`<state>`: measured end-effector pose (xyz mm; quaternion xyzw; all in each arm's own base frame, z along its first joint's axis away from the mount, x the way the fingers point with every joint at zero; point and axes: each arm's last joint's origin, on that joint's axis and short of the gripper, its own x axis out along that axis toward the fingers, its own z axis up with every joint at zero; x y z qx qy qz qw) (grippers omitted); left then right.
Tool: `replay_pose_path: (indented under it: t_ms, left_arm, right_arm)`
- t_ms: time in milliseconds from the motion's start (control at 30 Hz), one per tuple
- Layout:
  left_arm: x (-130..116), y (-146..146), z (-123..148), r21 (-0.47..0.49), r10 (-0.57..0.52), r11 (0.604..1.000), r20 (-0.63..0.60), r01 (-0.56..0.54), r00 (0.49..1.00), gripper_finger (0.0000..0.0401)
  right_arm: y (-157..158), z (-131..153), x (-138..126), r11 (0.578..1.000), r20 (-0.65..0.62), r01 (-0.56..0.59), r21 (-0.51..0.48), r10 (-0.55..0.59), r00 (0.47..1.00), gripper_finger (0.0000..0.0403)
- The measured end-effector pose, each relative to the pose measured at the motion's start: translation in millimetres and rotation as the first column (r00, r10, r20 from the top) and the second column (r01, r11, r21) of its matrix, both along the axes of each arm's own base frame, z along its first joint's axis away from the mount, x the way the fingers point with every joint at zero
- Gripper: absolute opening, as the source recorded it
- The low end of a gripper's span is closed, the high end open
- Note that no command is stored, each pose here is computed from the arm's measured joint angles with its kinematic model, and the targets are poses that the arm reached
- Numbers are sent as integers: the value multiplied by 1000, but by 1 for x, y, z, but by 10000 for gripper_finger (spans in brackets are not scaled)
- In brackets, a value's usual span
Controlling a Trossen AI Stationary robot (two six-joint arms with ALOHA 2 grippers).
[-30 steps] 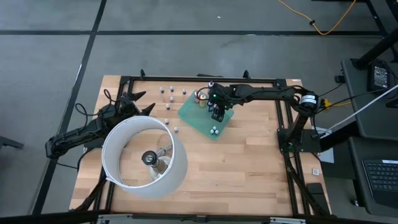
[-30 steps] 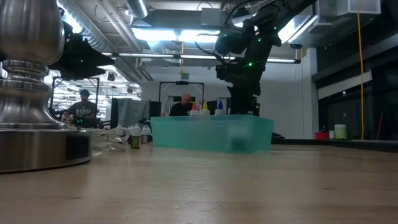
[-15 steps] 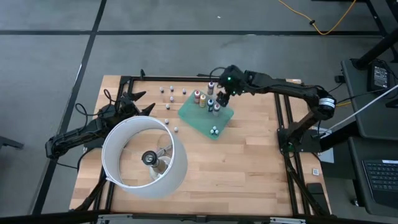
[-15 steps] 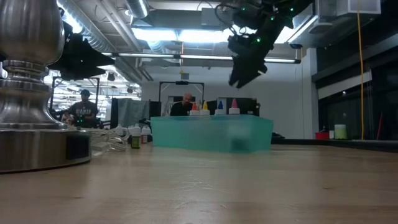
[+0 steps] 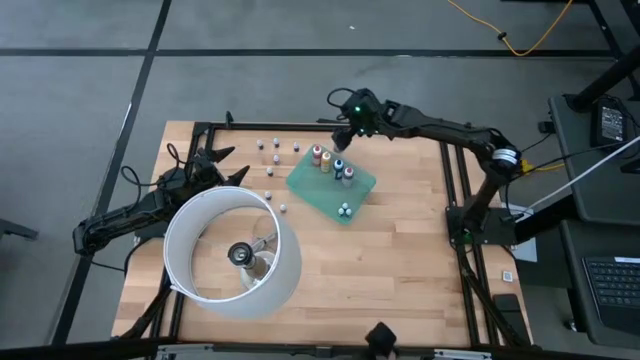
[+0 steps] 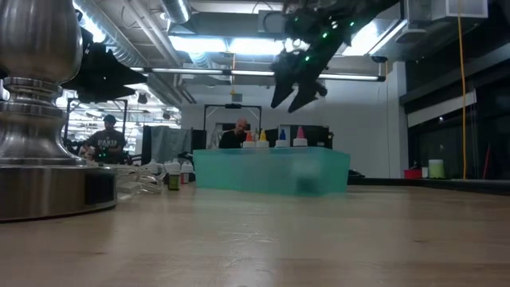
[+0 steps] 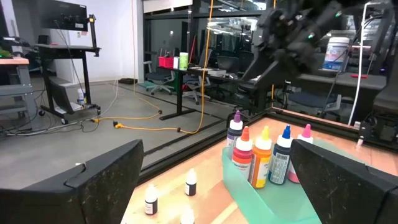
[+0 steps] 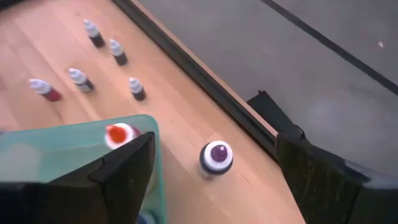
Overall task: Pick & Place food coloring
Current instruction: Put the large purple food coloring bottle into the green bin
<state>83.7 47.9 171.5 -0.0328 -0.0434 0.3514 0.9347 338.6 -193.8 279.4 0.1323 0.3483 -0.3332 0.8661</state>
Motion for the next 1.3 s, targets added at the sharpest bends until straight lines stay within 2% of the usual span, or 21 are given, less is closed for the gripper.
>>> replay_pose_path:
  t_ms: [300, 533, 933, 1300]
  left_arm:
    - [0, 0, 0, 0, 0, 1000, 0, 0, 1000, 400]
    - [0, 0, 0, 0, 0, 1000, 0, 0, 1000, 400]
    - [0, 0, 0, 0, 0, 1000, 0, 0, 1000, 400]
    - [0, 0, 0, 0, 0, 1000, 0, 0, 1000, 400]
  right_arm:
    - [-17, -40, 18, 996, -65, 49, 69, -45, 997, 332]
    - [-22, -64, 27, 995, -92, 54, 85, -46, 995, 332]
    - [-35, -87, 28, 990, -117, 73, 120, -58, 991, 332]
    - [-39, -90, 27, 987, -107, 58, 147, -43, 993, 332]
